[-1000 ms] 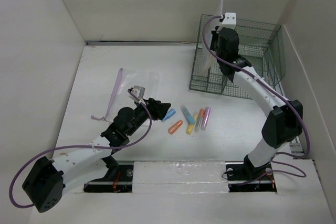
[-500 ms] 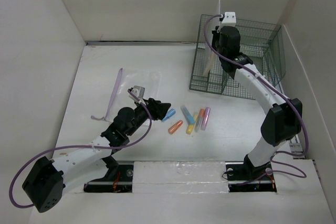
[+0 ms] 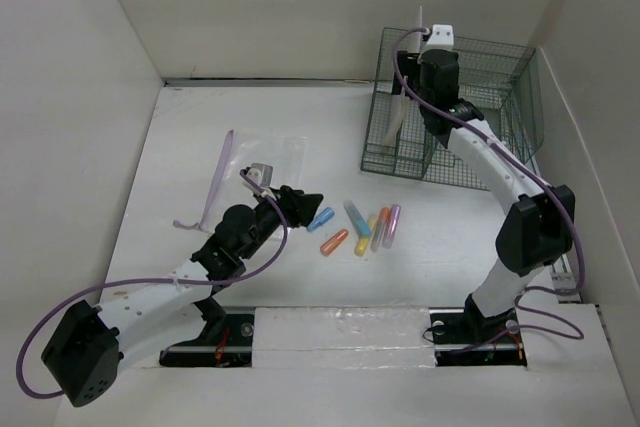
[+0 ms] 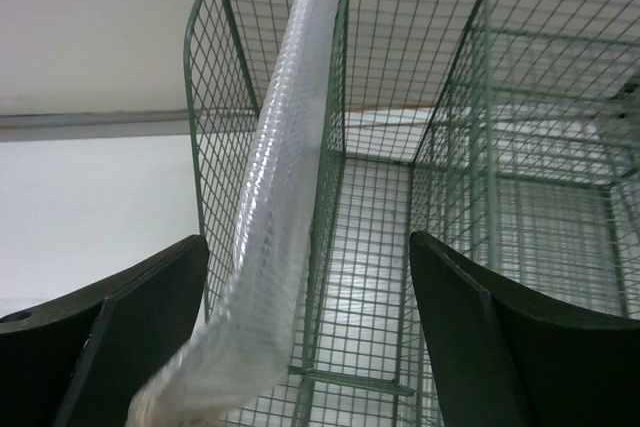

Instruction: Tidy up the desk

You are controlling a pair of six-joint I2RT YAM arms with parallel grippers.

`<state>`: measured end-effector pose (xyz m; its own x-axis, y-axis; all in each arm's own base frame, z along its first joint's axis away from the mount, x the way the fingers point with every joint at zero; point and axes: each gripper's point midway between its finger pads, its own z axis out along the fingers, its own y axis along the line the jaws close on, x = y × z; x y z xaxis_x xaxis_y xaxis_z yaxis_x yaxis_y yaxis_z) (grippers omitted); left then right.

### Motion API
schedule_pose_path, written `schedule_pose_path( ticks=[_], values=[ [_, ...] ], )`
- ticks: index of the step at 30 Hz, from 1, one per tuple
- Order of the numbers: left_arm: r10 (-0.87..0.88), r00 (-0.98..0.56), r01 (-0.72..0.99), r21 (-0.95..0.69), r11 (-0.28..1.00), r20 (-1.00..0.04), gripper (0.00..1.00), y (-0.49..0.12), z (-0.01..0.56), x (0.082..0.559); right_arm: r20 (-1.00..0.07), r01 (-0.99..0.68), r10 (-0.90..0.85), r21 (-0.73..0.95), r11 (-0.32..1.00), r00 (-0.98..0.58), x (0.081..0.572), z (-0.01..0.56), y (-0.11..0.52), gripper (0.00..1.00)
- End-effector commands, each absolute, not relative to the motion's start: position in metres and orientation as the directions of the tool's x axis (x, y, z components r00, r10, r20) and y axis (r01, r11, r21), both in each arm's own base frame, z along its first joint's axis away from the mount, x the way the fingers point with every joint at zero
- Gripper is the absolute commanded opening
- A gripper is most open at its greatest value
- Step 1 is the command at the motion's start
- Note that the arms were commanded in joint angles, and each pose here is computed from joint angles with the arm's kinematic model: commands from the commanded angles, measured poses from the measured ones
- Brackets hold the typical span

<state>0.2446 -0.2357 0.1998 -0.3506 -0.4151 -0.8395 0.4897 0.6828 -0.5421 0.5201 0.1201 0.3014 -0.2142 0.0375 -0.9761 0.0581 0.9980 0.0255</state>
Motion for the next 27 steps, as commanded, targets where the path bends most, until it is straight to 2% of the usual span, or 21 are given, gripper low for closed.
schedule_pose_path(
  ticks=[1,2,5,8,9,10,12,13,16,17,21,22,23,24,26,27],
  values=[
    [-0.45,-0.305,0.492,-0.544,0.68,-0.839,0.58,-0.233,0.217,0.248,-0.993,0.081,0.096,0.091,0.993,-0.065,0.495,0.369,0.111,0.87],
    [-0.449,-0.309,0.462,-0.544,0.7,-0.839,0.58,-0.229,0.213,0.251,-0.993,0.077,0.103,0.099,0.992,-0.053,0.49,0.376,0.109,0.91],
    [-0.465,-0.305,0.386,-0.555,0.737,-0.831,0.58,-0.22,0.213,0.26,-0.992,0.061,0.125,0.124,0.99,-0.018,0.471,0.394,0.108,0.96],
    [-0.482,-0.295,0.305,-0.559,0.771,-0.825,0.59,-0.21,0.214,0.269,-0.987,0.027,0.159,0.159,0.987,0.008,0.449,0.403,0.113,0.95],
    [-0.491,-0.291,0.285,-0.565,0.775,-0.821,0.59,-0.208,0.215,0.271,-0.985,0.003,0.169,0.169,0.986,0.01,0.442,0.403,0.121,0.89],
    [-0.515,-0.286,0.268,-0.584,0.767,-0.808,0.61,-0.207,0.221,0.273,-0.983,-0.026,0.182,0.181,0.983,0.027,0.43,0.41,0.125,0.83],
    [-0.539,-0.275,0.218,-0.598,0.772,-0.796,0.63,-0.2,0.223,0.276,-0.981,-0.081,0.193,0.192,0.978,0.009,0.42,0.397,0.145,0.56],
    [-0.56,-0.269,0.211,-0.615,0.76,-0.784,0.64,-0.2,0.23,0.278,-0.98,-0.111,0.2,0.2,0.974,-0.004,0.414,0.394,0.154,0.29],
    [-0.604,-0.244,0.152,-0.645,0.749,-0.759,0.68,-0.19,0.236,0.289,-0.976,-0.255,0.198,0.215,0.943,-0.089,0.397,0.362,0.209,0.04],
    [-0.628,-0.241,0.137,-0.666,0.733,-0.74,0.68,-0.188,0.237,0.292,-0.974,-0.291,0.191,0.218,0.932,-0.121,0.393,0.35,0.226,0.01],
    [-0.666,-0.204,0.073,-0.69,0.72,-0.717,0.67,-0.173,0.237,0.306,-0.957,-0.406,0.141,0.237,0.883,-0.252,0.379,0.29,0.297,0.0],
    [-0.676,-0.192,0.061,-0.696,0.715,-0.711,0.63,-0.169,0.239,0.308,-0.948,-0.427,0.141,0.256,0.867,-0.284,0.377,0.278,0.311,0.0],
    [-0.689,-0.164,0.042,-0.702,0.711,-0.706,0.6,-0.161,0.24,0.312,-0.931,-0.434,0.132,0.28,0.856,-0.342,0.379,0.251,0.328,0.05],
    [-0.717,-0.137,0.038,-0.727,0.685,-0.683,0.52,-0.15,0.24,0.315,-0.916,-0.475,0.115,0.303,0.826,-0.385,0.378,0.23,0.351,0.19],
    [-0.739,-0.102,0.044,-0.745,0.665,-0.666,0.49,-0.139,0.247,0.321,-0.906,-0.506,0.111,0.326,0.798,-0.409,0.375,0.221,0.367,0.33],
    [-0.751,-0.093,0.038,-0.756,0.653,-0.654,0.47,-0.133,0.246,0.325,-0.89,-0.514,0.075,0.327,0.793,-0.451,0.378,0.191,0.378,0.39]
  ],
)
